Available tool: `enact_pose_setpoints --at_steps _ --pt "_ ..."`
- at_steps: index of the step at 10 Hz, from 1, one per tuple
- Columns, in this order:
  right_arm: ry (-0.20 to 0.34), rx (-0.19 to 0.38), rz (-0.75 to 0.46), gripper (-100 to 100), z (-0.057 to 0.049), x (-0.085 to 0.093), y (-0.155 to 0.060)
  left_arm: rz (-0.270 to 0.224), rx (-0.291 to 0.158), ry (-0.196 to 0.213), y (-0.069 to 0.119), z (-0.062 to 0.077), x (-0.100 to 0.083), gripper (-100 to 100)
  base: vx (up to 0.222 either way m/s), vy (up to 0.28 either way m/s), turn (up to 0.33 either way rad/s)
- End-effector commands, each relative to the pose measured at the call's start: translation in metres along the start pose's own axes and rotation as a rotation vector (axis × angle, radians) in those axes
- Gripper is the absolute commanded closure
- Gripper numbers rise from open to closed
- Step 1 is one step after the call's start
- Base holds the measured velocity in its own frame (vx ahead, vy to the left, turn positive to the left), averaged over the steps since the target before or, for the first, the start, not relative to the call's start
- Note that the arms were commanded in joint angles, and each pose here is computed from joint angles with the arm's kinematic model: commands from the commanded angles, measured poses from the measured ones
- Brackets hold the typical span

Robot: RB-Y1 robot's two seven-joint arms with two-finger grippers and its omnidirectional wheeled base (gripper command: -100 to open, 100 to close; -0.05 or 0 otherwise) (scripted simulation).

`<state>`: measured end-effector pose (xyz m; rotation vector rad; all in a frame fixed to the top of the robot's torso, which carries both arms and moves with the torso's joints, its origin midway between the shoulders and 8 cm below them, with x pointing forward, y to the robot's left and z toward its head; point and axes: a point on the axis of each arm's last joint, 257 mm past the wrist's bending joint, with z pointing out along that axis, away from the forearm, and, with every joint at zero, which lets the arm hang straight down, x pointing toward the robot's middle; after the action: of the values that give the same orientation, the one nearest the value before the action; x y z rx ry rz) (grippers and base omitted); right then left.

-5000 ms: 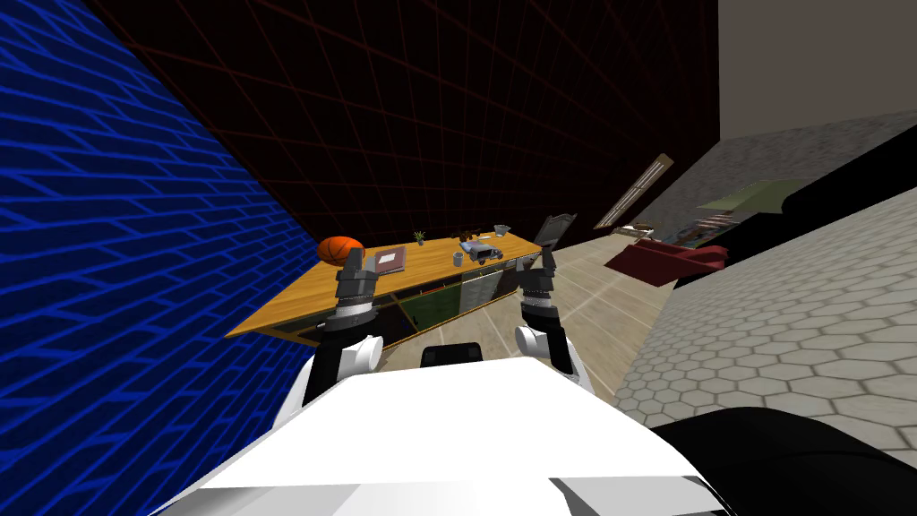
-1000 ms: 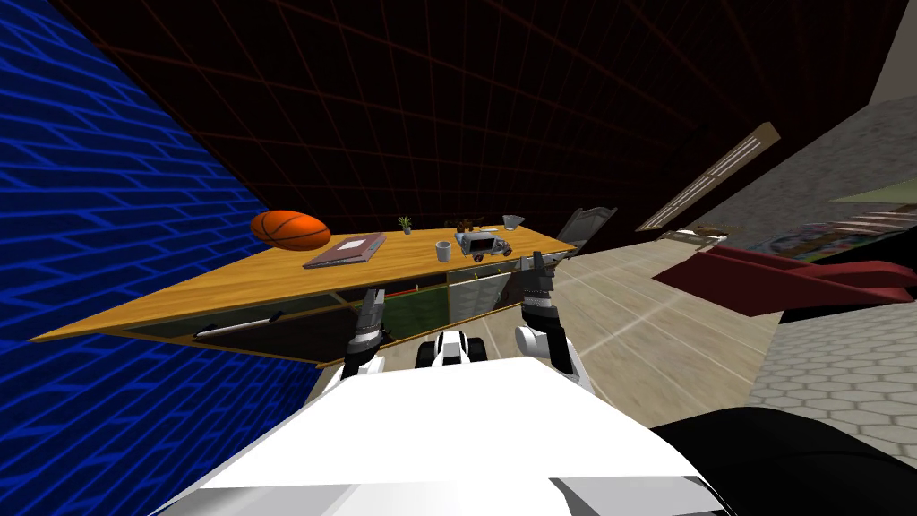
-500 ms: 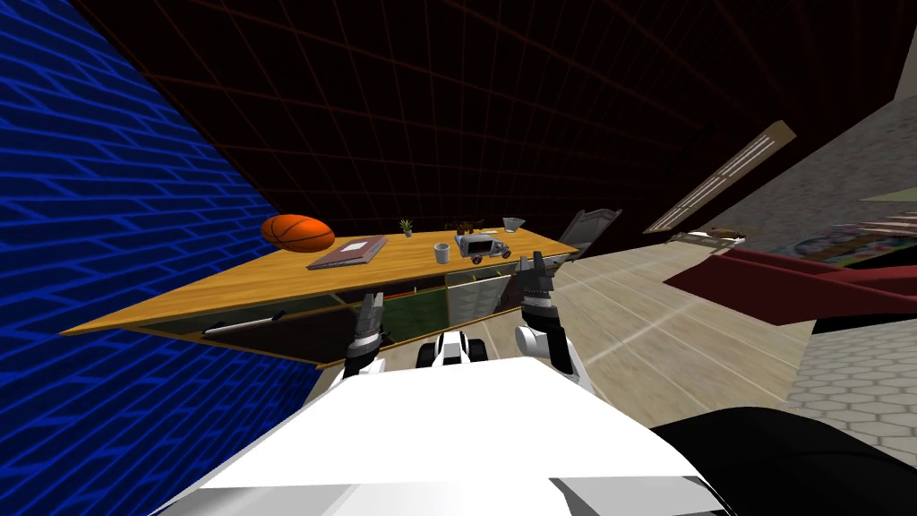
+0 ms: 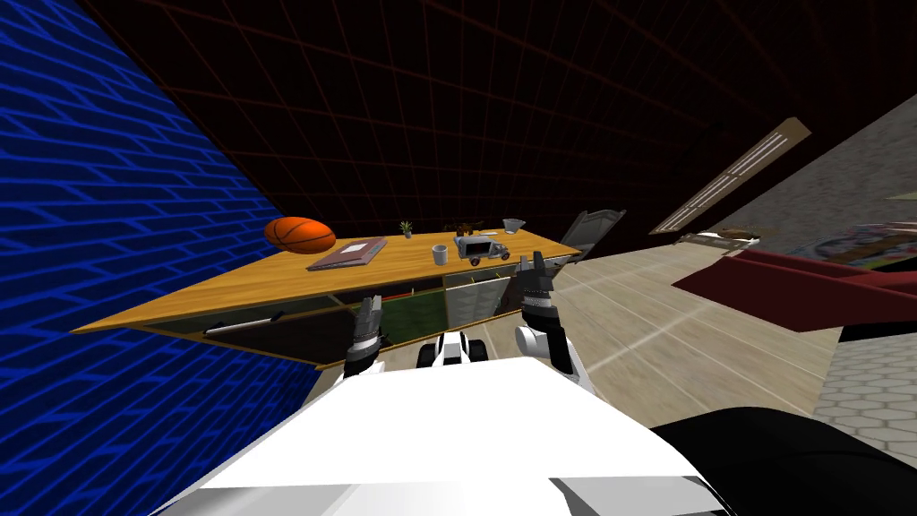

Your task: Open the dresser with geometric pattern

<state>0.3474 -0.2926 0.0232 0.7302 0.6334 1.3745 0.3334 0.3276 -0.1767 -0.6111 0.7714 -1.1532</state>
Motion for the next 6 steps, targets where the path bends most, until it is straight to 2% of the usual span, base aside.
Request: enact_pose_setpoints --at_steps 1,2,6 --pt "0.000 0.000 0.000 0 0.000 0.000 0.000 -0.015 -0.049 -0.002 0.015 -0.020 0.006 -100 0.029 -0.035 0.026" --pt "0.000 0.000 0.000 0 0.000 0.000 0.000 -0.019 -0.056 -0.010 0.019 -0.027 0.005 -100 0.042 -0.059 0.049" --pt "0.000 0.000 0.000 0 0.000 0.000 0.000 -0.021 -0.073 -0.016 0.026 -0.036 0.004 -100 0.017 -0.035 0.003"
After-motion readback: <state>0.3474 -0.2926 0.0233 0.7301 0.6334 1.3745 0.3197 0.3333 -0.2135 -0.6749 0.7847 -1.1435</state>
